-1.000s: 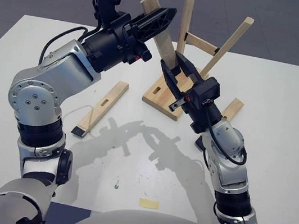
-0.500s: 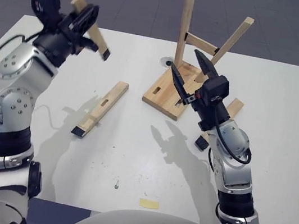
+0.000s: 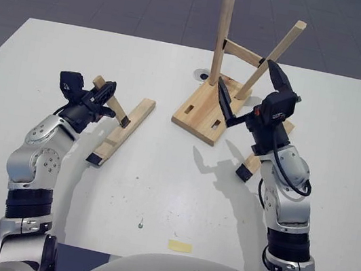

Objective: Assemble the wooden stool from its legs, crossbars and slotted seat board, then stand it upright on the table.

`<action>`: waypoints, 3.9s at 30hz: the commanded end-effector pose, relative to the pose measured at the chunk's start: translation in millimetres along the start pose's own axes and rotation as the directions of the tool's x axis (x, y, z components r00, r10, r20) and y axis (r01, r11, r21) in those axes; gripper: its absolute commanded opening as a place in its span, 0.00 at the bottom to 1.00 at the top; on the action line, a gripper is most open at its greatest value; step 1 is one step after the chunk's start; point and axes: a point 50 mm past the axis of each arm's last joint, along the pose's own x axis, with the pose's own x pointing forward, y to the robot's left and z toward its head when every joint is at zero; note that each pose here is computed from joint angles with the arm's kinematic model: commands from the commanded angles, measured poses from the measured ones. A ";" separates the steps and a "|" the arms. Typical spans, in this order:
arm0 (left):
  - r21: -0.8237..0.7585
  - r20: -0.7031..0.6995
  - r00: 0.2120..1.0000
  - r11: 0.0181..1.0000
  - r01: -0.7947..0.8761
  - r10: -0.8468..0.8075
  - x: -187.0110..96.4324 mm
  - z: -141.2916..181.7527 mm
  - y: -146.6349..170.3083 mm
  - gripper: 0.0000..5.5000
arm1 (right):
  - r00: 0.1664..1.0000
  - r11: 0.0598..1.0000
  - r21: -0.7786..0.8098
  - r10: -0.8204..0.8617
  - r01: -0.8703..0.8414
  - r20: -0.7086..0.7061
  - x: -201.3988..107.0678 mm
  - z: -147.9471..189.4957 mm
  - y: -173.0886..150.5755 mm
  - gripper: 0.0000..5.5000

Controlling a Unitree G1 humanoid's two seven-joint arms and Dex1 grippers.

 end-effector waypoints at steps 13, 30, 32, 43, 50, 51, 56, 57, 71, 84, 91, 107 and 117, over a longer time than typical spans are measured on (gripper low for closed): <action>0.021 0.032 0.999 0.999 0.039 -0.040 -4.7 20.0 -8.0 0.08 | 1.000 1.000 0.002 -0.012 0.012 -0.023 -1.8 -3.7 3.9 0.98; 0.071 -0.050 0.999 0.997 -0.010 0.014 -1.9 -2.3 -1.5 0.08 | 1.000 1.000 -0.026 0.006 -0.006 -0.031 -1.1 -4.7 3.7 0.98; 0.068 -0.053 0.998 0.998 -0.012 0.015 -1.8 -4.0 -1.8 0.08 | 0.999 0.999 -0.031 0.011 -0.012 -0.033 -0.9 -5.1 4.0 0.98; 0.069 -0.010 1.000 0.997 0.023 -0.022 4.1 10.3 -10.8 0.08 | 0.999 0.998 -0.048 0.031 -0.032 -0.033 -0.8 -5.8 6.2 0.98; 0.059 -0.054 0.998 0.998 0.024 -0.021 2.6 -2.8 -12.7 0.08 | 0.999 0.999 -0.036 0.020 -0.022 -0.038 -1.8 -7.2 6.7 0.98; 0.055 -0.062 0.998 0.998 0.023 -0.020 2.5 -5.0 -12.2 0.08 | 0.999 0.999 -0.037 0.020 -0.021 -0.040 -2.2 -7.6 6.9 0.98; 0.060 -0.064 0.998 0.998 -0.001 0.005 4.0 -6.0 -7.2 0.08 | 0.999 1.000 -0.024 0.018 -0.019 -0.041 -3.1 -7.9 9.0 0.98; 0.064 -0.066 0.998 0.998 -0.008 0.013 3.5 -5.6 -5.0 0.08 | 0.999 1.000 -0.025 0.018 -0.019 -0.041 -3.0 -7.6 9.0 0.98; 0.160 -0.159 0.987 0.987 0.013 0.012 -8.0 -30.0 -3.2 0.08 | 0.999 0.998 -0.056 0.029 -0.030 -0.017 -1.3 -2.9 9.5 0.98; 0.240 -0.314 0.949 0.968 0.074 0.005 -45.2 -96.0 -14.6 0.08 | 1.000 0.998 -0.065 0.027 -0.026 0.006 5.9 2.7 2.4 0.98; 0.258 -0.343 0.937 0.952 0.165 -0.070 -39.7 -75.9 -4.5 0.08 | 0.999 0.998 -0.052 0.034 -0.033 0.009 6.9 3.6 6.0 0.98; 0.015 -0.058 0.998 1.000 0.007 -0.006 -32.4 -6.8 -1.5 0.08 | 1.000 0.999 -0.041 0.021 -0.021 -0.004 3.7 1.1 7.1 0.98; 0.082 -0.112 0.994 0.997 0.013 -0.004 -32.3 -4.6 -1.8 0.08 | 1.000 0.999 -0.034 0.008 -0.009 -0.010 2.2 0.9 7.3 0.98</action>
